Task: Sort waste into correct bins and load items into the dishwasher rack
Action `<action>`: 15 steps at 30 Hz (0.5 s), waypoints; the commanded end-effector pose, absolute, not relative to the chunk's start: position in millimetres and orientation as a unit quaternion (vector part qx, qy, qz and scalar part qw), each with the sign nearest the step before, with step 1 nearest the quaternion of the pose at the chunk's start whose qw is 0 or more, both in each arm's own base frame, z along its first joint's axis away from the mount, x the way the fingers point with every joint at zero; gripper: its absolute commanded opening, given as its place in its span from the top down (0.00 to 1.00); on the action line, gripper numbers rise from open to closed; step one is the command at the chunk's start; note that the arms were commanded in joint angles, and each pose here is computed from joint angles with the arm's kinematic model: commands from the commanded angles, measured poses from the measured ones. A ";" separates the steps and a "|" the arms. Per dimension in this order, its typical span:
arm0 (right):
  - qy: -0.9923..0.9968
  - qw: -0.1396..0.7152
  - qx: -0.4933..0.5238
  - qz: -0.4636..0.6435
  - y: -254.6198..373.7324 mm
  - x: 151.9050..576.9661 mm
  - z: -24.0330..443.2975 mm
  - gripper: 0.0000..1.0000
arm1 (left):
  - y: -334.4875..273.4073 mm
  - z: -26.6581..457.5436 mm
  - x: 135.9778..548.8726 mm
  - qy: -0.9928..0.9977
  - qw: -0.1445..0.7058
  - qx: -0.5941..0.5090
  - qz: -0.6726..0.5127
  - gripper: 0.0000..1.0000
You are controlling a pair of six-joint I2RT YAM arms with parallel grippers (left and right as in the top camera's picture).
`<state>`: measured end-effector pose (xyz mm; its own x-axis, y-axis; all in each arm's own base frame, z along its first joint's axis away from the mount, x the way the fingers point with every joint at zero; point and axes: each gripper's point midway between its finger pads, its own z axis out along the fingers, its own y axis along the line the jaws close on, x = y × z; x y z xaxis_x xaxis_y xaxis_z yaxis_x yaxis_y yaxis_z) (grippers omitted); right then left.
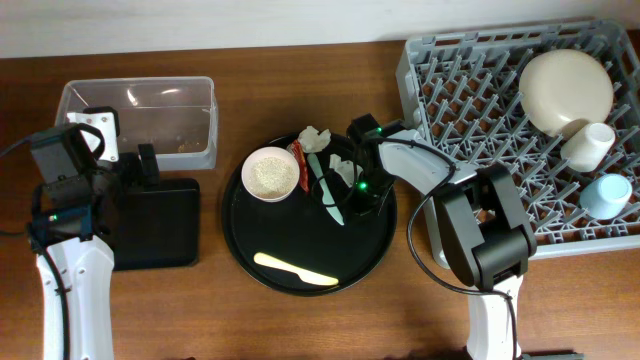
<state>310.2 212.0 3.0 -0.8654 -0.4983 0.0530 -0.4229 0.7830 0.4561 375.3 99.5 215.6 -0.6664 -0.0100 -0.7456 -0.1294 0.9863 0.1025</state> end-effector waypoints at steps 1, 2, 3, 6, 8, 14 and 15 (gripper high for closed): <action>-0.946 0.101 0.245 -0.187 200.5 305.0 -3.3 0.96 | 103.2 225.0 377.8 0.905 0.416 -0.047 0.077 0.01; -0.947 0.103 0.245 -0.178 197.5 304.8 -1.4 0.96 | 103.2 225.0 377.8 0.905 0.416 -0.047 0.077 0.00; -0.949 0.105 0.246 -0.168 194.1 304.8 0.9 0.96 | 103.2 225.0 377.8 0.905 0.416 -0.047 0.077 0.01; -0.950 0.111 0.248 -0.157 190.1 303.7 8.2 0.96 | 103.2 225.0 377.9 0.905 0.416 -0.047 0.077 0.01; -0.950 0.112 0.247 -0.157 189.7 302.8 10.1 0.96 | 103.2 225.0 377.9 0.905 0.416 -0.047 0.077 0.01; -0.954 0.083 0.256 -0.129 186.4 321.3 15.3 0.96 | 103.2 225.0 377.8 0.905 0.416 -0.047 0.077 0.01; -0.955 0.075 0.259 -0.124 186.3 326.1 19.0 0.96 | 103.2 225.0 377.9 0.905 0.416 -0.047 0.077 0.01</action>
<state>304.0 186.9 4.3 -0.8556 -0.4967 0.1457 -0.4271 0.8365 0.3434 375.3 99.5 215.6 -0.6664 -0.0100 -0.7456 -0.1294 0.9863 0.1025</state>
